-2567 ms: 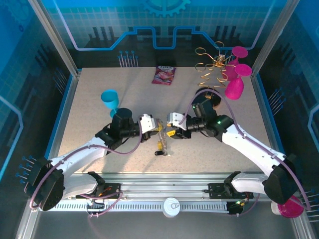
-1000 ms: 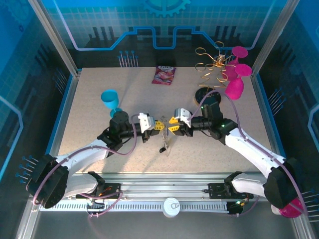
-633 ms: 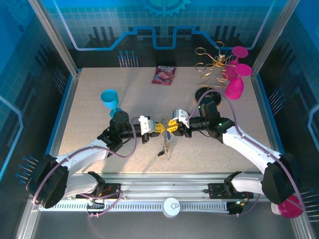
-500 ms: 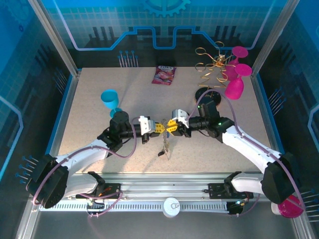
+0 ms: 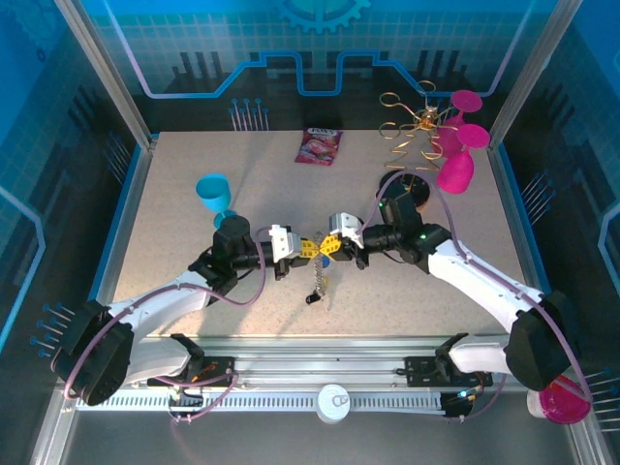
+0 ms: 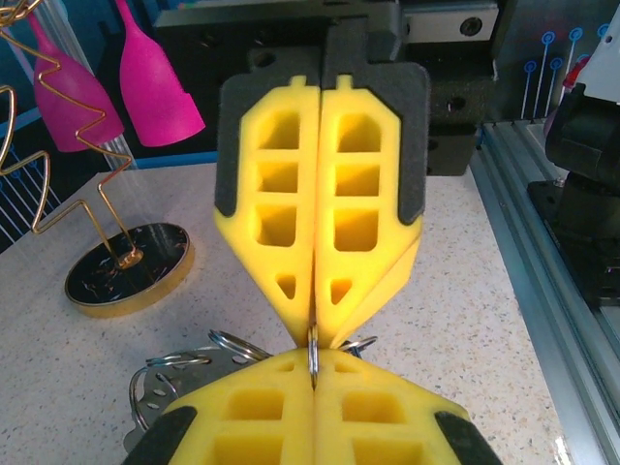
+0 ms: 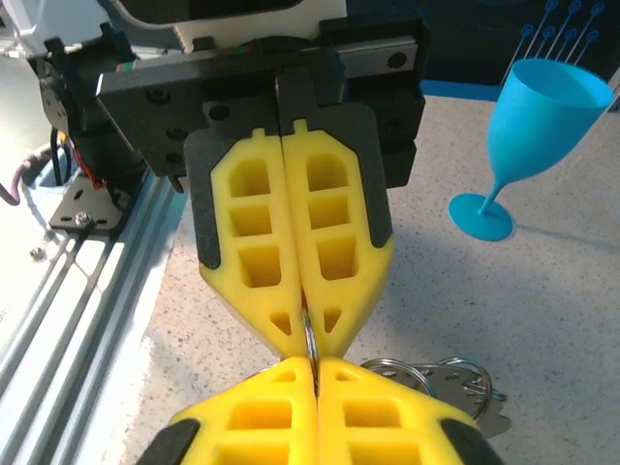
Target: Put the keys on the keyring
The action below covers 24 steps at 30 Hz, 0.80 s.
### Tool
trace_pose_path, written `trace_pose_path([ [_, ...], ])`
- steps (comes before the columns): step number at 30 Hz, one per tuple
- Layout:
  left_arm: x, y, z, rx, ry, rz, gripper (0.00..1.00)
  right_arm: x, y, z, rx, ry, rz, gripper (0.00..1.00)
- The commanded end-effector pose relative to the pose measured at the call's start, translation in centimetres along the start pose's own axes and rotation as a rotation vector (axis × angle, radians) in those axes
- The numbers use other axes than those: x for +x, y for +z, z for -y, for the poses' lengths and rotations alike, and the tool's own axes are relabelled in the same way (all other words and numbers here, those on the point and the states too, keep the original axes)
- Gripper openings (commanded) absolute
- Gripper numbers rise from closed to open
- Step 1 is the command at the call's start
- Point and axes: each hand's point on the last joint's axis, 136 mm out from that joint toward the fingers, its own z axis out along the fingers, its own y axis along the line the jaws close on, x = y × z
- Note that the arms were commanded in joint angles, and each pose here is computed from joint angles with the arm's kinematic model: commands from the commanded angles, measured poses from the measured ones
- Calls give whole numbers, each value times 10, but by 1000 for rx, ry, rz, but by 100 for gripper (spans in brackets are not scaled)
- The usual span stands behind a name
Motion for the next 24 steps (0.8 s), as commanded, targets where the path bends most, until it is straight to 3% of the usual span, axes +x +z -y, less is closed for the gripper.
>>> trace_pose_path([
  [1, -24, 1, 8, 56, 45, 81, 0, -7, 6, -4, -29, -32, -8, 0],
  [3, -21, 1, 3, 26, 32, 54, 5, -7, 4, -5, -23, -48, -34, 0],
  [4, -16, 2, -1, 6, 16, 25, 17, -6, 2, -6, -20, -60, -61, 0],
  [5, -11, 2, -6, -21, 8, -9, 21, -4, 2, -8, -23, -72, -94, 0],
  [7, 0, 1, -12, -54, -6, -82, 21, 1, 1, -12, -34, -95, -164, 0],
  [9, 9, 0, -18, -84, -13, -146, 19, 4, 1, -15, -46, -114, -225, 0],
  [11, 15, -1, -20, -92, -15, -192, 9, 6, 3, -19, -66, -136, -278, 0],
  [14, 15, -1, -19, -86, -14, -208, 3, 4, 8, -22, -85, -156, -308, 0],
  [18, 10, -1, -14, -65, 7, -192, 0, -11, 12, -23, -93, -151, -260, 0],
  [20, 5, -2, -12, -63, 23, -163, 0, -22, 6, -14, -50, -103, -166, 0],
  [24, -6, -4, -5, -56, 54, -69, 0, -29, -11, 2, 34, -13, 9, 24],
])
